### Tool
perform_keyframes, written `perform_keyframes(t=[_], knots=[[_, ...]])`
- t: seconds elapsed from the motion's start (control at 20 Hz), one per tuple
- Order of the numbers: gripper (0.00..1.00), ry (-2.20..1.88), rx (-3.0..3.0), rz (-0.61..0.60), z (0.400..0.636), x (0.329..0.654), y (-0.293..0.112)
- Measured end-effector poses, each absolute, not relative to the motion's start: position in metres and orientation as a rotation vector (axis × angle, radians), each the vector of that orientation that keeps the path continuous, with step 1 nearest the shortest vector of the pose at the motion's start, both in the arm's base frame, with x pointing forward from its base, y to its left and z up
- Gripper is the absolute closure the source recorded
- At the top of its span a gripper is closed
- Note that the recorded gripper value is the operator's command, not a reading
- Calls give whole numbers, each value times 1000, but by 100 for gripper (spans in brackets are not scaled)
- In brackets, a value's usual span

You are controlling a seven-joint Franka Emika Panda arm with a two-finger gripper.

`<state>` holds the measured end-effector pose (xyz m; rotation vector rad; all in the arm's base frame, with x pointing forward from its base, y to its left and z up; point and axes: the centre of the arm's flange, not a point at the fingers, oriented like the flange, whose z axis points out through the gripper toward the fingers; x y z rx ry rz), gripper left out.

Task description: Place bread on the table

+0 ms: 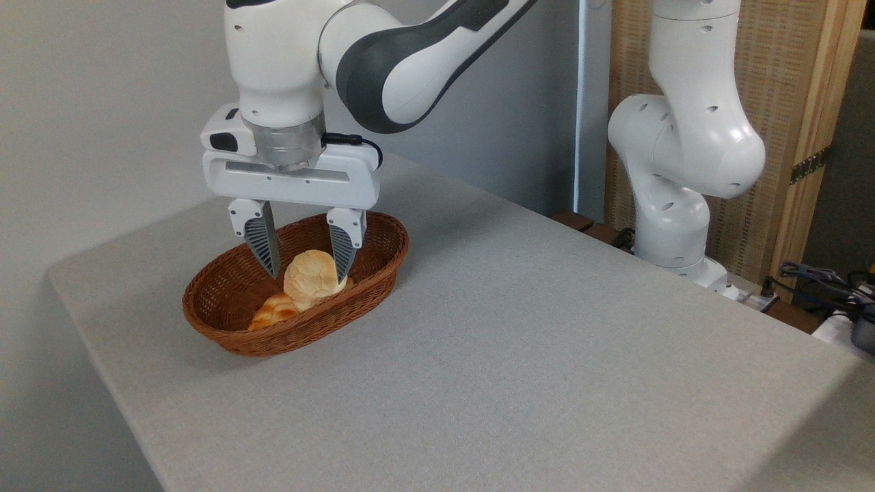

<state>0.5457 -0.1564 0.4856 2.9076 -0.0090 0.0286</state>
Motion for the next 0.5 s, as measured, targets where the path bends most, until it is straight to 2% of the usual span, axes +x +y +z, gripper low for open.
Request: perform_keyframes(t=[0.5], knots=[[0,-42,2915,-15,470,536,-170]])
